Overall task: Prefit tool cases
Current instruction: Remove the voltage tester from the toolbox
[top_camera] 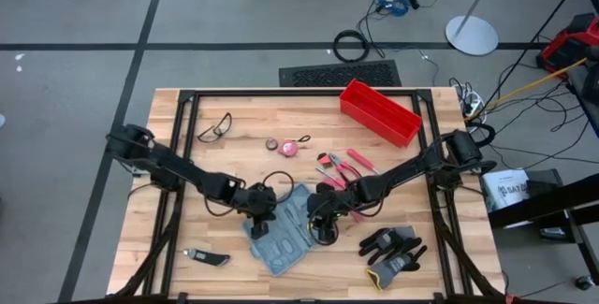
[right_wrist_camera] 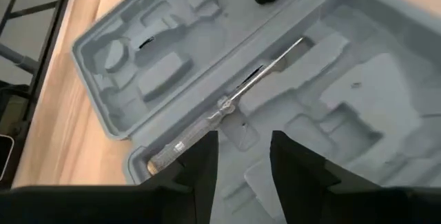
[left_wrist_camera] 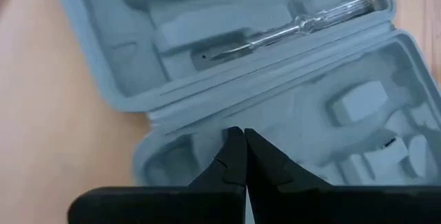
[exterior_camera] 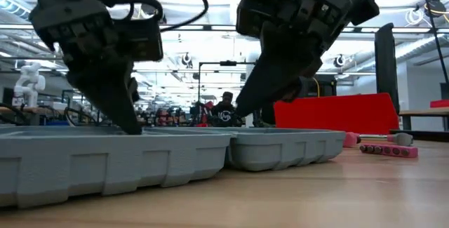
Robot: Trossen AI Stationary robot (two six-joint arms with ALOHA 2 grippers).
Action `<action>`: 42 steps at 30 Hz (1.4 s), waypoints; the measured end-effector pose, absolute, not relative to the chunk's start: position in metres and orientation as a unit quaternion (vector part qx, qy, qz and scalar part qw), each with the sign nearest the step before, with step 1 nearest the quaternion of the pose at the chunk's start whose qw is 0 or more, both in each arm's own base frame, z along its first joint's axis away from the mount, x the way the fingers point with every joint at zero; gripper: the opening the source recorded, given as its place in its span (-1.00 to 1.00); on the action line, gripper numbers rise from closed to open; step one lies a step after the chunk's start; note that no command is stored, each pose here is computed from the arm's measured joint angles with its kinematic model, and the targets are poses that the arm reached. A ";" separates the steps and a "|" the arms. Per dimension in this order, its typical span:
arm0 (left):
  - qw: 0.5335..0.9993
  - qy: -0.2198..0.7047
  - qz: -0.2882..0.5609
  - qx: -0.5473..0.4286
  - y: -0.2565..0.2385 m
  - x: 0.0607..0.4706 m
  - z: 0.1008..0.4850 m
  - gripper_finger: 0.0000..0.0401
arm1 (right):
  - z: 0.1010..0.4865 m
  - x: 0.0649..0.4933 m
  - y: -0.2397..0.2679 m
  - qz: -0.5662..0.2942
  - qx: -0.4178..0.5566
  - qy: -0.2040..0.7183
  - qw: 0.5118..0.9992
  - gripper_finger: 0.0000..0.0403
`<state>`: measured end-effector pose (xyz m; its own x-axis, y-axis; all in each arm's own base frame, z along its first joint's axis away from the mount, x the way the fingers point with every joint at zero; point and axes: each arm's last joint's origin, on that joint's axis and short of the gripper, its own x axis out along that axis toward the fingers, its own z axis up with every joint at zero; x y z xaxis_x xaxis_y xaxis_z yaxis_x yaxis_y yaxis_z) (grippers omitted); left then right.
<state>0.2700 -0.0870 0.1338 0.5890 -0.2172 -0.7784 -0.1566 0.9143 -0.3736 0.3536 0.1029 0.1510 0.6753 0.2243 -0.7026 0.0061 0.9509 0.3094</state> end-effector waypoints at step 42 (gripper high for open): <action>0.891 0.408 0.089 -0.176 -0.082 0.281 0.116 -0.99 | 0.171 0.400 0.151 0.107 -0.237 0.466 0.846 -0.39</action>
